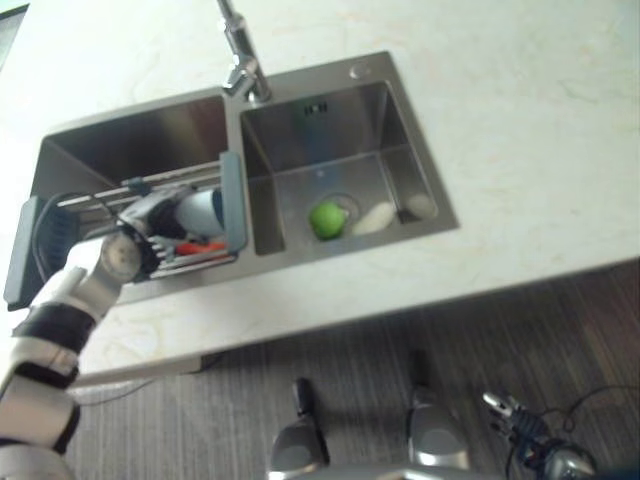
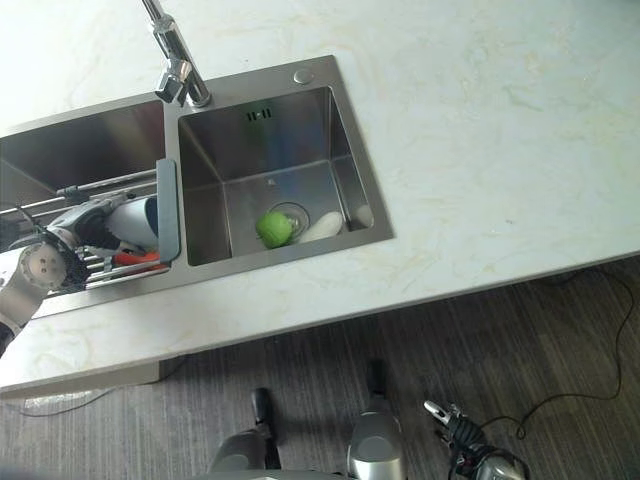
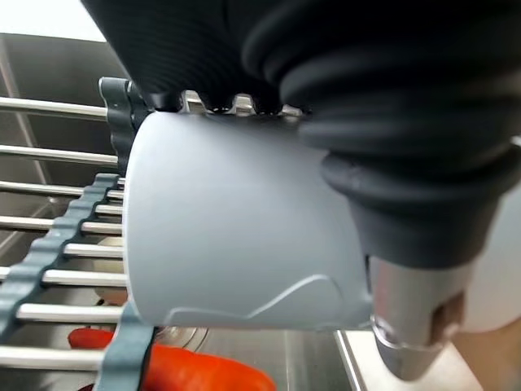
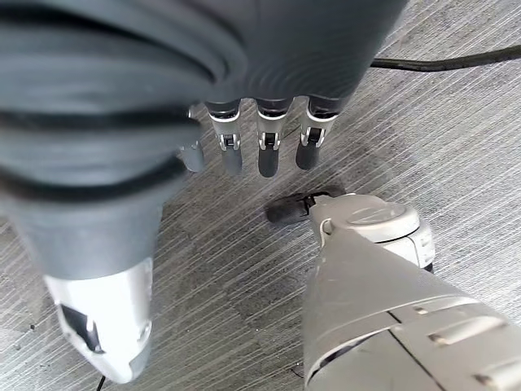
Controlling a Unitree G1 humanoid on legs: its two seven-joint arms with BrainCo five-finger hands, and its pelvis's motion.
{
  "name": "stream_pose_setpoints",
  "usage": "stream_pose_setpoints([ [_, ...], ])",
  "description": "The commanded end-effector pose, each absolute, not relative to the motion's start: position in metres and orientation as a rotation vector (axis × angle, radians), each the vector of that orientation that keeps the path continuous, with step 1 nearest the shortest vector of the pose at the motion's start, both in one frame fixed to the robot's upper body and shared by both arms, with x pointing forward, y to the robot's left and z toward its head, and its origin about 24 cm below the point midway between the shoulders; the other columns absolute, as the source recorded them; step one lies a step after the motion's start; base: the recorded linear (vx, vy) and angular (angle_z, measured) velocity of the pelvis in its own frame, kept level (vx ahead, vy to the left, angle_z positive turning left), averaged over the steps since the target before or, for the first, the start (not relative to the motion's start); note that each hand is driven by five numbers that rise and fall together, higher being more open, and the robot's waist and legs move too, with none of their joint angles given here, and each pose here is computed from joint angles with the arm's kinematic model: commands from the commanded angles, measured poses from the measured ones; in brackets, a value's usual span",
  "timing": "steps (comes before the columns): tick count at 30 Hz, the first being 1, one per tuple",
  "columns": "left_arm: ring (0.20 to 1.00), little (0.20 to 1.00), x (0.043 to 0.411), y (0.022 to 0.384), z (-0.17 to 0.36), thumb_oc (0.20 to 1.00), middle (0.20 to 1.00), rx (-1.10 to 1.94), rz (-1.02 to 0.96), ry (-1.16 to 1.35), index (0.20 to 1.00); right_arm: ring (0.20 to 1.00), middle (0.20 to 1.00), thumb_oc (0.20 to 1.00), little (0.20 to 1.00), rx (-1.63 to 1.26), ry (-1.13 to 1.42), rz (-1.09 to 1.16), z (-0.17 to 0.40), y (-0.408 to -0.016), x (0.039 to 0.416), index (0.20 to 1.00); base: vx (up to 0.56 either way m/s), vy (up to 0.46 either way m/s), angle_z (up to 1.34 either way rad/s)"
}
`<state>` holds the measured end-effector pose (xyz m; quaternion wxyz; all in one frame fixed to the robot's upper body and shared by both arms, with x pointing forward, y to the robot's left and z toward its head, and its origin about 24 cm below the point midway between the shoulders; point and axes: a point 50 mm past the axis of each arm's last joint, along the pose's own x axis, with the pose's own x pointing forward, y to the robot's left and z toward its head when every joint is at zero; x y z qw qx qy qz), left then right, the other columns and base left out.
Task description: Place the dishes in the dishwasher.
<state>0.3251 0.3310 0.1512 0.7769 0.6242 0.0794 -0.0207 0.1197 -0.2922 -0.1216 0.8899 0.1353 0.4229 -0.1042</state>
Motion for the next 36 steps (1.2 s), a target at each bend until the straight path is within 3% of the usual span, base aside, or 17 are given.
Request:
stream_pose_setpoints([
  [1,1.0,1.0,0.329,0.343,0.174,1.0,1.0,1.366,0.002,0.184,1.0,1.0,1.0,1.0,1.0,0.264,0.827,-0.24,-0.112,-0.306,0.128,1.0,0.0,0.0,0.0],
  [8,1.0,1.0,0.327,0.344,0.161,1.0,1.0,1.381,-0.076,0.281,1.0,1.0,1.0,1.0,1.0,0.252,0.818,-0.233,-0.108,-0.307,0.137,1.0,0.0,0.0,0.0],
  [9,0.868,0.868,0.327,0.343,0.159,0.868,0.868,1.378,-0.089,0.287,0.868,1.0,1.0,1.0,1.0,0.249,0.817,-0.236,-0.107,-0.308,0.138,1.0,0.0,0.0,0.0],
  [10,0.58,0.58,0.327,0.343,0.159,0.58,0.58,1.385,-0.094,0.286,0.58,1.0,1.0,1.0,1.0,0.249,0.817,-0.236,-0.107,-0.308,0.138,1.0,0.0,0.0,0.0],
  [11,0.2,0.2,0.328,0.342,0.158,0.2,0.2,1.401,-0.111,0.294,0.2,1.0,1.0,1.0,1.0,0.248,0.815,-0.239,-0.107,-0.31,0.138,1.0,0.0,0.0,0.0],
  [23,0.2,0.2,0.33,0.344,0.152,0.2,0.2,1.553,-0.14,0.354,0.2,1.0,1.0,1.0,1.0,0.245,0.795,-0.221,-0.103,-0.31,0.145,1.0,0.0,0.0,0.0],
  [30,0.2,0.2,0.322,0.368,0.154,0.2,0.2,1.643,0.038,0.394,0.2,1.0,1.0,1.0,1.0,0.247,0.804,-0.219,-0.106,-0.306,0.144,1.0,0.0,0.0,0.0],
  [36,0.2,0.2,0.307,0.4,0.183,0.2,0.2,1.691,0.325,0.331,0.2,1.0,1.0,1.0,1.0,0.254,0.815,-0.228,-0.109,-0.304,0.137,1.0,0.0,0.0,0.0],
])
